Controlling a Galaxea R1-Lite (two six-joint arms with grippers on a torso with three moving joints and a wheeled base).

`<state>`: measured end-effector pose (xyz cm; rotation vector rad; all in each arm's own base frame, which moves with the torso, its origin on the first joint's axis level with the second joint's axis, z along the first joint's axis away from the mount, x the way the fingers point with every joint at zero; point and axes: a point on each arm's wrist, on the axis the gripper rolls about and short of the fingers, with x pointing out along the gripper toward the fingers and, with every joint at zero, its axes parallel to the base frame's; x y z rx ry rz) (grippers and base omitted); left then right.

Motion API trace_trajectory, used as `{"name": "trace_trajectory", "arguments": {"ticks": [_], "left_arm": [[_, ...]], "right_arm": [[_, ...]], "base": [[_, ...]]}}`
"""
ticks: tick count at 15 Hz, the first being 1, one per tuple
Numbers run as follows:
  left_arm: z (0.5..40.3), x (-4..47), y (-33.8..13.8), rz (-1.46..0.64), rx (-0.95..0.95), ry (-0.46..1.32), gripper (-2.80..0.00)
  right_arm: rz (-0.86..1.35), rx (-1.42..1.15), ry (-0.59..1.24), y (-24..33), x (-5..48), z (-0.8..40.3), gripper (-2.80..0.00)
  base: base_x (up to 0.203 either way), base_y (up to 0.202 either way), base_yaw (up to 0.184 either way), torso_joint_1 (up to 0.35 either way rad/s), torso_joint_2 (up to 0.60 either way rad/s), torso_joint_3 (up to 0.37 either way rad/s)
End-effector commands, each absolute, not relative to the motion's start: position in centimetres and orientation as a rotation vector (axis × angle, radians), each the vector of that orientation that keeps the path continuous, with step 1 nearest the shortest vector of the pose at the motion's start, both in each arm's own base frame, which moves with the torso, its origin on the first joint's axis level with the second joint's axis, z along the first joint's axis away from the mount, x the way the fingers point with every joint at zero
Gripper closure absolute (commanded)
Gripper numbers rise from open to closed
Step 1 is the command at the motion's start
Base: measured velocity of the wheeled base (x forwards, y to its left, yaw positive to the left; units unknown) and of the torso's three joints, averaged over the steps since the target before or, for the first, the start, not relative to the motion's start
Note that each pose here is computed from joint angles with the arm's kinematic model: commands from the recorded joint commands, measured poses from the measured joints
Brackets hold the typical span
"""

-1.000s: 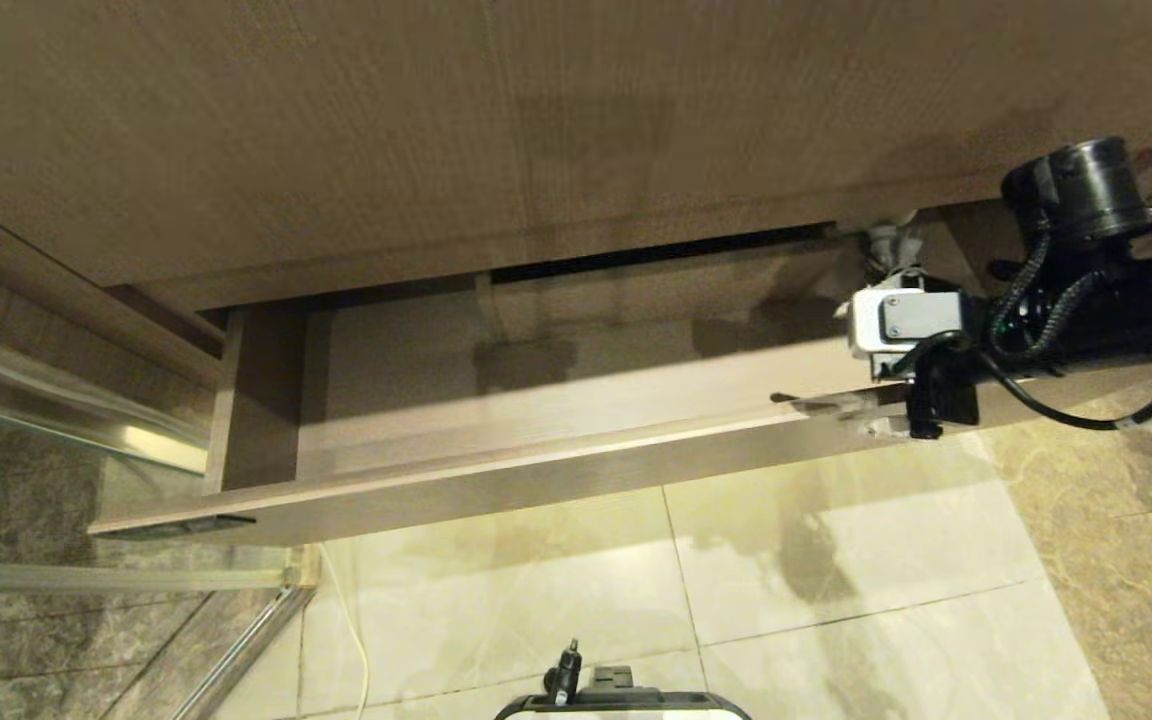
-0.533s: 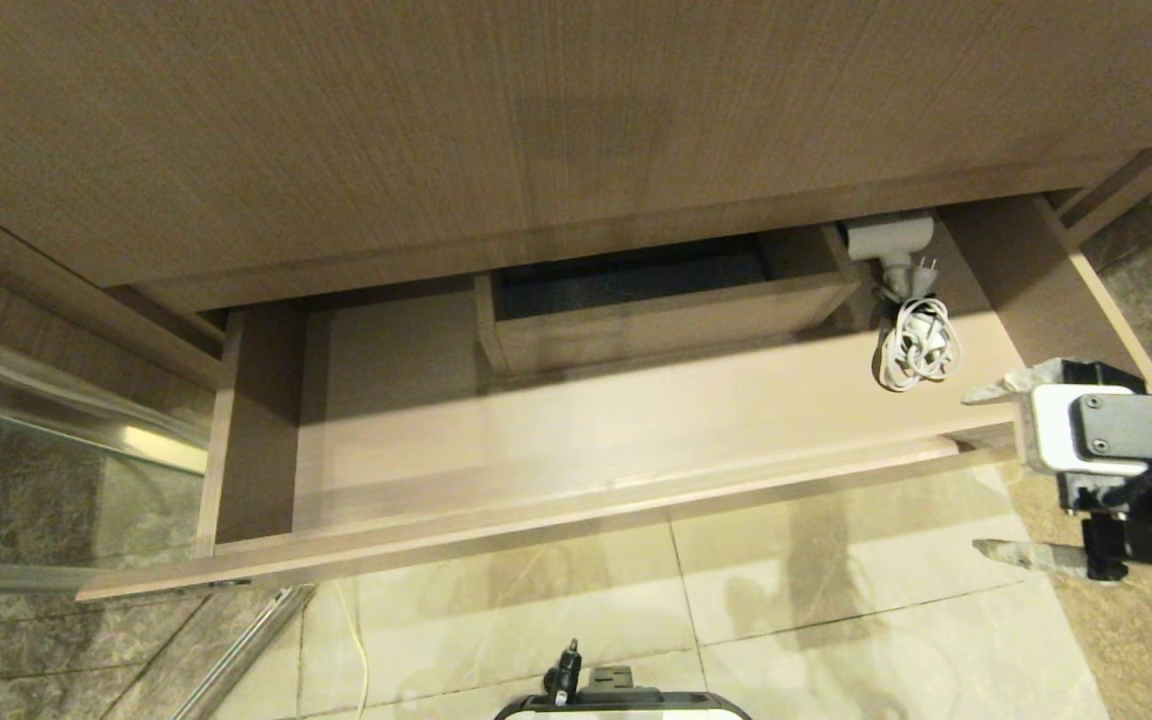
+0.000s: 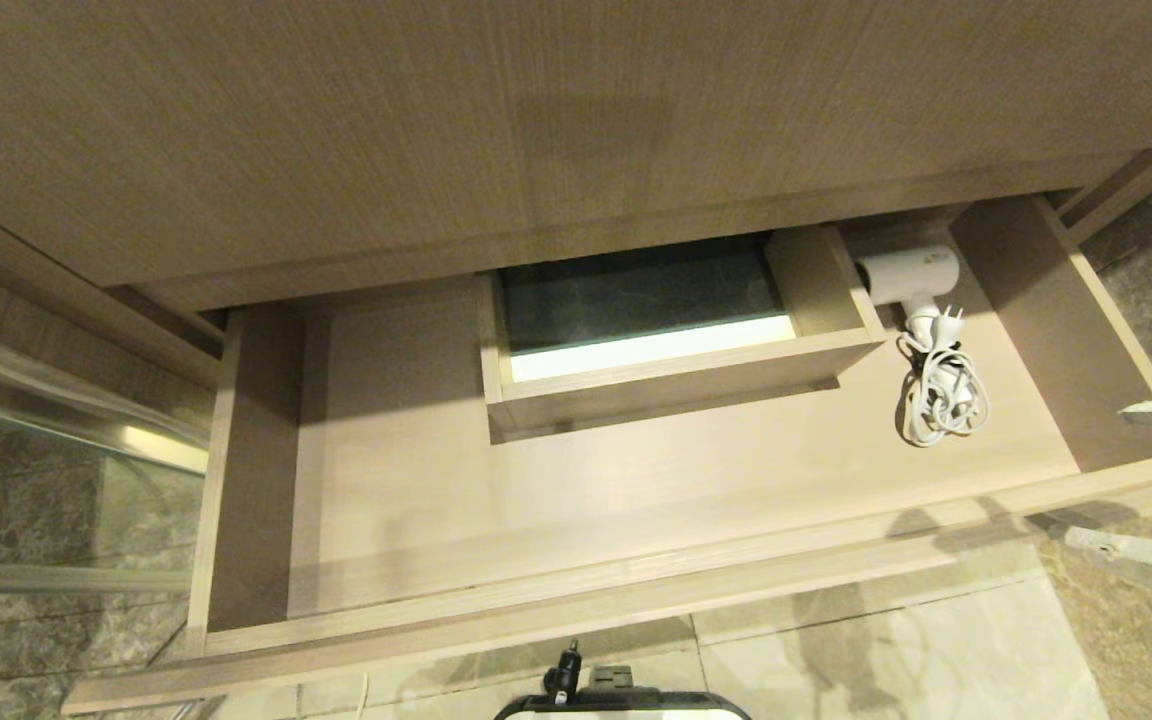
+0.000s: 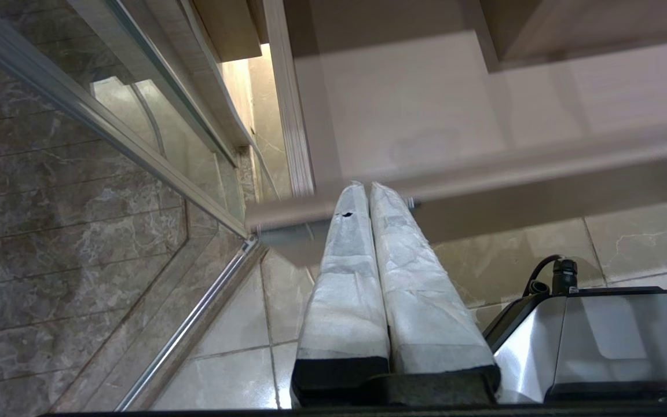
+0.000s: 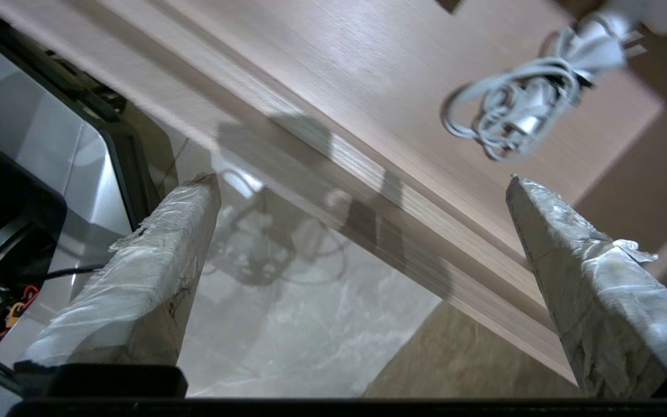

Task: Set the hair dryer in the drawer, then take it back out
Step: Pull open the drawer

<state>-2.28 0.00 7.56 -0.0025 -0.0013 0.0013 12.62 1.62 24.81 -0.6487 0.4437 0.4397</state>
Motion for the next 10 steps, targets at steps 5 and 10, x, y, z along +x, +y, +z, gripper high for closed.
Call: {"name": "trace_trajectory", "arguments": {"ticks": [5, 10], "left_arm": [[7.5, -2.3, 0.0, 0.002, -0.002, 0.000, 0.00], [7.5, -2.3, 0.0, 0.002, -0.003, -0.001, 0.00]], "right_arm": [[0.290, -0.628, 0.482, 0.0, 12.4, 24.8, 0.00], [0.130, -0.550, 0.553, -2.0, 17.4, 25.8, 0.00]], "base": [[0.000, 0.000, 0.000, 0.000, 0.00, 0.000], [0.000, 0.000, 0.000, 0.000, 0.00, 0.000]]}}
